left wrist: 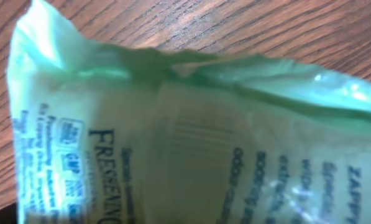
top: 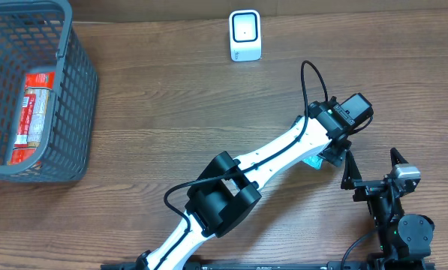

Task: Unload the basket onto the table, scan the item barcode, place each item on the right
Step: 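Hold the packet in front of the scanner with the left gripper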

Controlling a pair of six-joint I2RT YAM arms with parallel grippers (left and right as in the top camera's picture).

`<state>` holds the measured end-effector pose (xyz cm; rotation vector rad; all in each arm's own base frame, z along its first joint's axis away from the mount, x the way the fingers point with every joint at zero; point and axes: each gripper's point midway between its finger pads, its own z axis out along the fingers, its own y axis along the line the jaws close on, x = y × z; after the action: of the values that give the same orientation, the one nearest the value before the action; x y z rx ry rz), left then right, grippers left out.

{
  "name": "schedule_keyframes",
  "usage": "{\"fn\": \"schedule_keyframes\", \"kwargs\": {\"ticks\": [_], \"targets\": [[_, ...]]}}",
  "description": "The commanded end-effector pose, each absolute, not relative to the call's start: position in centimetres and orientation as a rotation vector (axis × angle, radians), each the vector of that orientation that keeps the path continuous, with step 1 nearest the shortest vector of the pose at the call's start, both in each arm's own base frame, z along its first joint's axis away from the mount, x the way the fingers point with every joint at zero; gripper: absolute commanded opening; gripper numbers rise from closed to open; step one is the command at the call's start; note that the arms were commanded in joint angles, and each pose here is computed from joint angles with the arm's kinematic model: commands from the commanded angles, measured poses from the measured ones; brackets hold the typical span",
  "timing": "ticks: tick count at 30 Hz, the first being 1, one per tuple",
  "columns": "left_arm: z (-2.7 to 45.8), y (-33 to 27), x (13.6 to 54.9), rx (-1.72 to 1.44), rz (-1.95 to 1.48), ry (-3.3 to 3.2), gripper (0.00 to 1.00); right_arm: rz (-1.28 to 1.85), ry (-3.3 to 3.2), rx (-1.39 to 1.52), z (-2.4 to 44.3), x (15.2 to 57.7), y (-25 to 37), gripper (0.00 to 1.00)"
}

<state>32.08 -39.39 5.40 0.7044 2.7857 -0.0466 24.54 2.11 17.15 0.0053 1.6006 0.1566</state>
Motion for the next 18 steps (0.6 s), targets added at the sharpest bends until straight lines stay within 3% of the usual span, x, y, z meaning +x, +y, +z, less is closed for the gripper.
{"fn": "schedule_keyframes", "kwargs": {"ticks": [1, 14, 18], "targets": [[9.2, -39.2, 33.3, 0.642, -0.131, 2.742, 1.00, 0.152, 1.597, 0.009, 16.9, 24.6, 2.0, 1.00], [18.3, -37.3, 33.9, 0.610, -0.373, 2.650, 1.00, 0.152, 1.597, 0.009, 16.9, 24.6, 2.0, 1.00], [18.6, -36.6, 34.4, 0.589, -0.368, 2.653, 1.00, 0.152, 1.597, 0.009, 16.9, 24.6, 2.0, 1.00]]}}
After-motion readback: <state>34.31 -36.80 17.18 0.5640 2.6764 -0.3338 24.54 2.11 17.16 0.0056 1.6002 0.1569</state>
